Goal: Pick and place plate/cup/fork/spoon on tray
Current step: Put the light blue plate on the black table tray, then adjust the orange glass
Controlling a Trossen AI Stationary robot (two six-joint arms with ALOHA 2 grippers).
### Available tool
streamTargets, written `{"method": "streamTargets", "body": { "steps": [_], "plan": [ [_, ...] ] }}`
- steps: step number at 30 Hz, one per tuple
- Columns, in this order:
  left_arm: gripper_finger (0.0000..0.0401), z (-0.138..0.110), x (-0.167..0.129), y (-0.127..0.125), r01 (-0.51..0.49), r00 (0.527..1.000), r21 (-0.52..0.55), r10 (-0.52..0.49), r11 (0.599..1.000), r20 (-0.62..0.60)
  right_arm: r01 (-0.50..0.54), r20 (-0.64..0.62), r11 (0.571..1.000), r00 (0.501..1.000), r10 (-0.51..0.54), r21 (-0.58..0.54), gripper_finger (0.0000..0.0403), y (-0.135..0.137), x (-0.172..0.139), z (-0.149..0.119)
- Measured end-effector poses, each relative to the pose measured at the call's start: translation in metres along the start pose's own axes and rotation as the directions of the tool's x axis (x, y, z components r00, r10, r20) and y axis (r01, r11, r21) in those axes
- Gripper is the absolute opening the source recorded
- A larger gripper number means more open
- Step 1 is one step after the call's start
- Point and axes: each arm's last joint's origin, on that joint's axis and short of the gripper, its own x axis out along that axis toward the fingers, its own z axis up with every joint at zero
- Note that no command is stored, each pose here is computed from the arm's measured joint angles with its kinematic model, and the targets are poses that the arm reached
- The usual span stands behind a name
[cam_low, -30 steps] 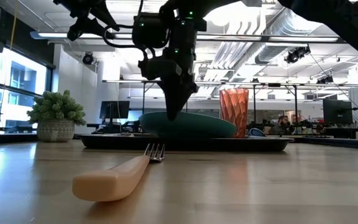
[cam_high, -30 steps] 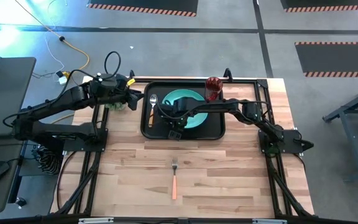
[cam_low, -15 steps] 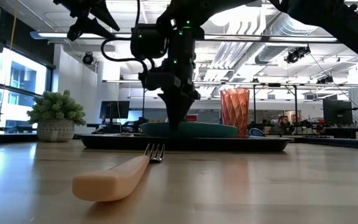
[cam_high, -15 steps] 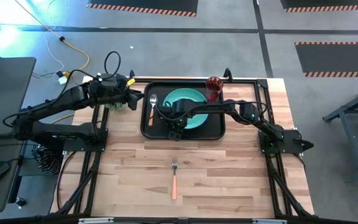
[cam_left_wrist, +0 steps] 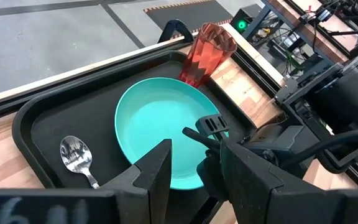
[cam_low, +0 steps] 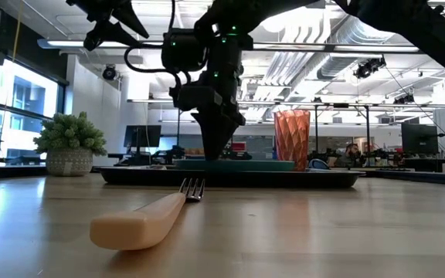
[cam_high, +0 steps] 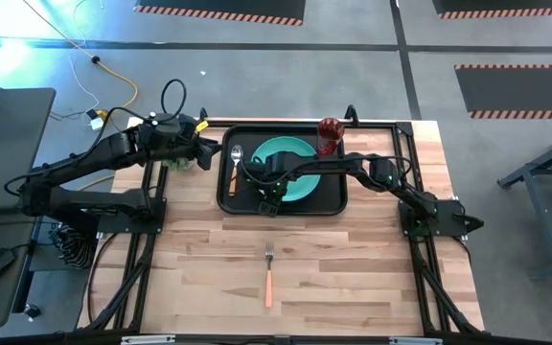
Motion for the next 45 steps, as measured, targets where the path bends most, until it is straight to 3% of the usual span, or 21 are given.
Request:
{"method": "streamTargets", "body": {
  "steps": [10,18,23,36,45],
  "plan": [
    [0.0129,0.0,0.0,0.0,0.0,1.0,0.0,0.0,1.0,0.0,-0.005,0.007,1.0,1.0,0.005,0.022,0.0106,0.0,-0.01,0.0],
    [0.0129,0.0,0.0,0.0,-0.003,1.0,0.016,0.003,1.0,-0.004,-0.001,0.066,0.999,0.998,-0.002,0.05,0.0106,0.003,-0.059,0.009],
    [0.0129,0.0,0.0,0.0,-0.003,1.0,0.017,0.003,1.0,-0.005,0.067,0.117,0.997,0.991,-0.071,0.037,0.0106,-0.002,-0.09,0.004],
    [0.0129,-0.001,0.0,0.0,-0.004,1.0,0.02,0.004,1.0,-0.007,0.225,0.074,0.968,0.969,-0.234,0.112,0.0106,-0.043,-0.141,-0.021],
    [0.0129,-0.001,0.0,0.0,-0.004,1.0,0.019,0.005,1.0,-0.006,0.34,0.093,0.924,0.929,-0.359,0.172,0.0106,-0.072,-0.185,-0.043]
  ]
}}
